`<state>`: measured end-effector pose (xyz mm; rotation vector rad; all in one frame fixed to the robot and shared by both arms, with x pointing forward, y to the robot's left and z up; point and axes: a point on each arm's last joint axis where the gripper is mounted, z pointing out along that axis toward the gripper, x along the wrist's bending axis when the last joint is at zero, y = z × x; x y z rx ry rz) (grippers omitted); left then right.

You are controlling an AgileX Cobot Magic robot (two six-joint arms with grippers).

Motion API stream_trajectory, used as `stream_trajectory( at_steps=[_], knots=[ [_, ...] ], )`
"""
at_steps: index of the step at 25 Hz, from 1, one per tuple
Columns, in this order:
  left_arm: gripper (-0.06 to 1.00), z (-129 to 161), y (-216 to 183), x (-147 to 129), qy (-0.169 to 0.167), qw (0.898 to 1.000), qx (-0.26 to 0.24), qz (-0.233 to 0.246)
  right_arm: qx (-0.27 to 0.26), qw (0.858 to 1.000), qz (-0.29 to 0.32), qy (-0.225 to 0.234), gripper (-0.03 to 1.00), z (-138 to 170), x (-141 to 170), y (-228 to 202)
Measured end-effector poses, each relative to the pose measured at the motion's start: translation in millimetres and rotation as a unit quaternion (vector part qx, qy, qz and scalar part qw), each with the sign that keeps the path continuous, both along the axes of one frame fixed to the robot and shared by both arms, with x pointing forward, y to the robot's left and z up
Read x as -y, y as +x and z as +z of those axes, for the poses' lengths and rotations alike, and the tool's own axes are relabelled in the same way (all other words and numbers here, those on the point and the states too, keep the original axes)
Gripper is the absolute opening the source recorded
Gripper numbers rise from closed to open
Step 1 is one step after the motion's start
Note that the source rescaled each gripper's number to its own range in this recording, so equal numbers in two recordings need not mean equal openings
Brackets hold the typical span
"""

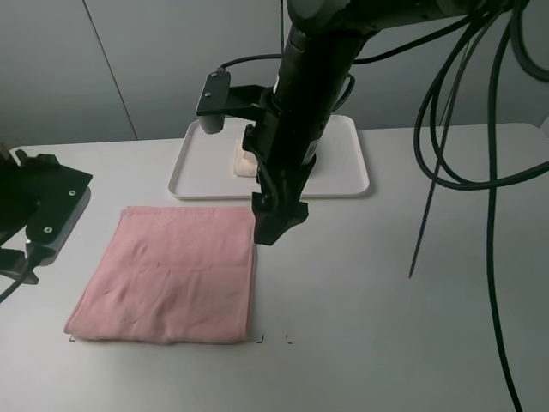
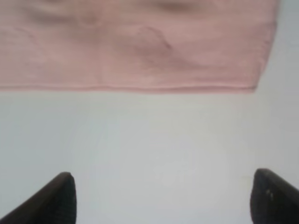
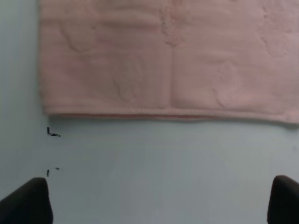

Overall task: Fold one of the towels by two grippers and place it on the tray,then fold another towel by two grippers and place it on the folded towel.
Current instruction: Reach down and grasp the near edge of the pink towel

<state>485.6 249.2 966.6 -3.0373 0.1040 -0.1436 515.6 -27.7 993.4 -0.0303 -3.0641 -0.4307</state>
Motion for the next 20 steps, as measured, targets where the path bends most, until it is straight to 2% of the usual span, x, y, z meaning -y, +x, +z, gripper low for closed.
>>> stream_trajectory(
  at_steps=[3, 8, 14, 20],
  knots=[
    [0.95, -22.2, -13.7, -3.1, 0.000, 1.000, -0.004, -0.017, -0.002, 1.000, 0.017, -0.002, 1.00, -3.0, -8.1, -7.2],
    [0.95, -45.7, -33.1, -6.8, -0.003, 0.999, -0.013, -0.051, -0.018, 0.998, 0.059, -0.023, 1.00, -26.6, -32.8, -26.7],
    [0.95, -56.2, -43.3, -7.4, -0.013, 0.998, -0.015, -0.051, -0.013, 0.995, 0.091, -0.036, 1.00, -47.3, -52.2, -41.2],
    [0.95, -64.0, -41.0, -5.3, -0.021, 0.998, -0.019, -0.049, -0.020, 0.995, 0.090, -0.049, 1.00, -62.8, -56.8, -43.3]
  ],
)
